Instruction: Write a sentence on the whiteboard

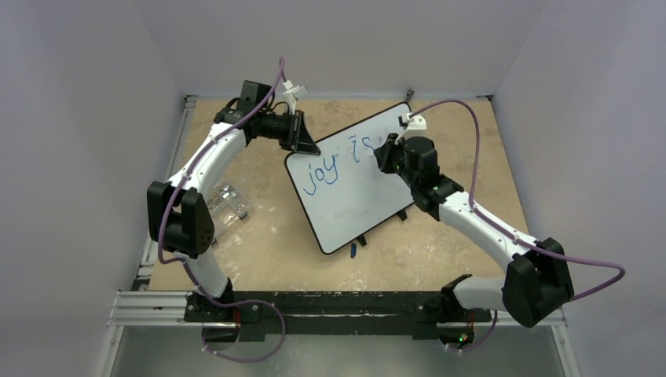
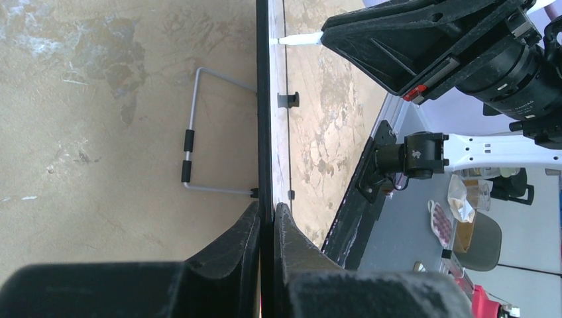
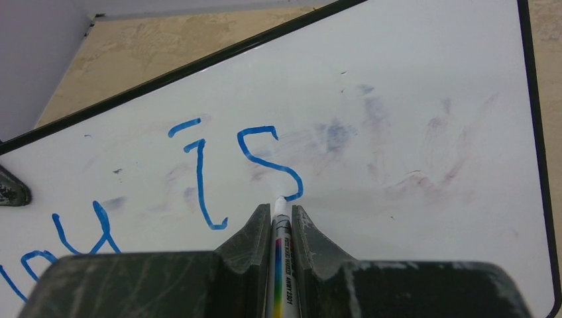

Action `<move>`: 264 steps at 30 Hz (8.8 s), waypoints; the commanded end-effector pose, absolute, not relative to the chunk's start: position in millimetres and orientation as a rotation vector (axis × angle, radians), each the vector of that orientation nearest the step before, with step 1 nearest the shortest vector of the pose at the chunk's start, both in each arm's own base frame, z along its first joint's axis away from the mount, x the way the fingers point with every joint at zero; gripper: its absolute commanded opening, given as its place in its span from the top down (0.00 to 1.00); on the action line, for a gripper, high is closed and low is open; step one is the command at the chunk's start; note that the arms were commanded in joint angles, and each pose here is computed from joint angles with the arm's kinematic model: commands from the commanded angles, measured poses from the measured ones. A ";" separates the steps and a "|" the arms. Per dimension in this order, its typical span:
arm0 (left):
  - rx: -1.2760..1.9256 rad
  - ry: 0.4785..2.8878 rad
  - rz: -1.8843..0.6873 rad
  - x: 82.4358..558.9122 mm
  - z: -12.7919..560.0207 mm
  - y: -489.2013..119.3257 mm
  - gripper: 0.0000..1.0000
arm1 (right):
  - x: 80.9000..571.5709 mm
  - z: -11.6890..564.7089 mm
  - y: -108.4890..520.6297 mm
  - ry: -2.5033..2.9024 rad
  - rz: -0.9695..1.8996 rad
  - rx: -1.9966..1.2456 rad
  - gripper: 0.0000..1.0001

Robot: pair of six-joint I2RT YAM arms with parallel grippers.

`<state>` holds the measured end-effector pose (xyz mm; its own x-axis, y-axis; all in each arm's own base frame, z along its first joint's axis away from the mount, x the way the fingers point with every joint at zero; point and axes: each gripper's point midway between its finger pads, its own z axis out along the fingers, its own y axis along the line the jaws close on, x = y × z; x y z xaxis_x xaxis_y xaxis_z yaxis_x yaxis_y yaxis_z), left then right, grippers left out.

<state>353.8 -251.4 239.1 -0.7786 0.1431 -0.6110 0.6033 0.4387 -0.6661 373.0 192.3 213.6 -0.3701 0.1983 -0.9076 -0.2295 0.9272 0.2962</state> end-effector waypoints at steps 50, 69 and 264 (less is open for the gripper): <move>0.764 2.026 -1.184 349.7 274.2 -251.8 1.00 | 310.9 304.3 163.1 1.705 0.536 -0.022 1.00; 0.756 2.053 -1.187 354.6 264.1 -253.2 1.00 | 257.2 259.6 224.8 1.660 0.944 -0.347 1.00; 0.671 2.112 -1.117 358.4 260.0 -255.9 1.00 | 238.4 180.1 298.2 1.813 0.554 -0.226 1.00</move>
